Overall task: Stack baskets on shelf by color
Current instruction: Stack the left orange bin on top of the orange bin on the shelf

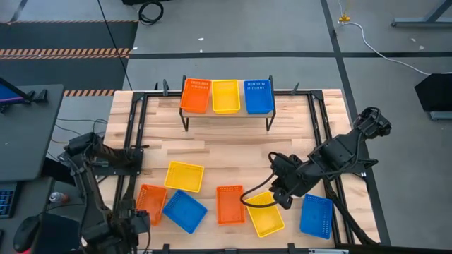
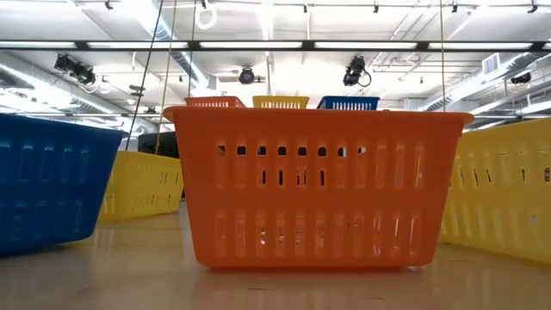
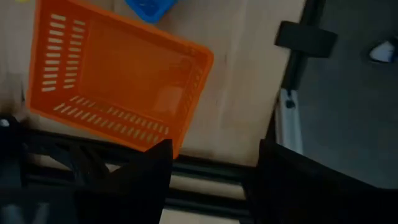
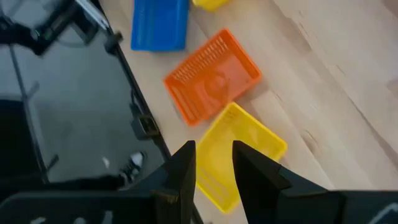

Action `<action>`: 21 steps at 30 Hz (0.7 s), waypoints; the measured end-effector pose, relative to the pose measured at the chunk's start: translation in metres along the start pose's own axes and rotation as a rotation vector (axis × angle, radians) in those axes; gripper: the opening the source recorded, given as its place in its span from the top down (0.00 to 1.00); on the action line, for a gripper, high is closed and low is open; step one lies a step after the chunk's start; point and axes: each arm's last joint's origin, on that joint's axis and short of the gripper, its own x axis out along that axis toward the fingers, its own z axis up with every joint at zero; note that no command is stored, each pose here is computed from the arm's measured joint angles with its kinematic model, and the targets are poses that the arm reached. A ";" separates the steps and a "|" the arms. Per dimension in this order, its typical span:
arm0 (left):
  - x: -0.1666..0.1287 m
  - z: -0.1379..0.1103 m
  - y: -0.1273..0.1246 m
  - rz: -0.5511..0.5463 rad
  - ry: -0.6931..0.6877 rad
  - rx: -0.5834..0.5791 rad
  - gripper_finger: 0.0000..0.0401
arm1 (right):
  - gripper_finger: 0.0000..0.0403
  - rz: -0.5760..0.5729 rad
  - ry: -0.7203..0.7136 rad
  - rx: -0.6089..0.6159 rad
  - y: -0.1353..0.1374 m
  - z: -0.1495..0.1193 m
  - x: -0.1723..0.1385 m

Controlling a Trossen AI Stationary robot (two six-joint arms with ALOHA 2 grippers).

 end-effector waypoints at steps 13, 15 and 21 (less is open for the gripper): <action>0.051 0.001 -0.029 0.103 -0.012 0.194 0.46 | 0.72 -0.040 0.135 0.135 -0.004 -0.011 -0.002; 0.057 0.001 -0.035 0.049 -0.040 0.194 0.50 | 0.72 -0.033 0.139 0.155 -0.003 -0.012 -0.002; 0.074 -0.006 -0.028 -0.016 0.044 0.187 0.59 | 0.72 -0.033 0.138 0.202 -0.001 -0.016 -0.003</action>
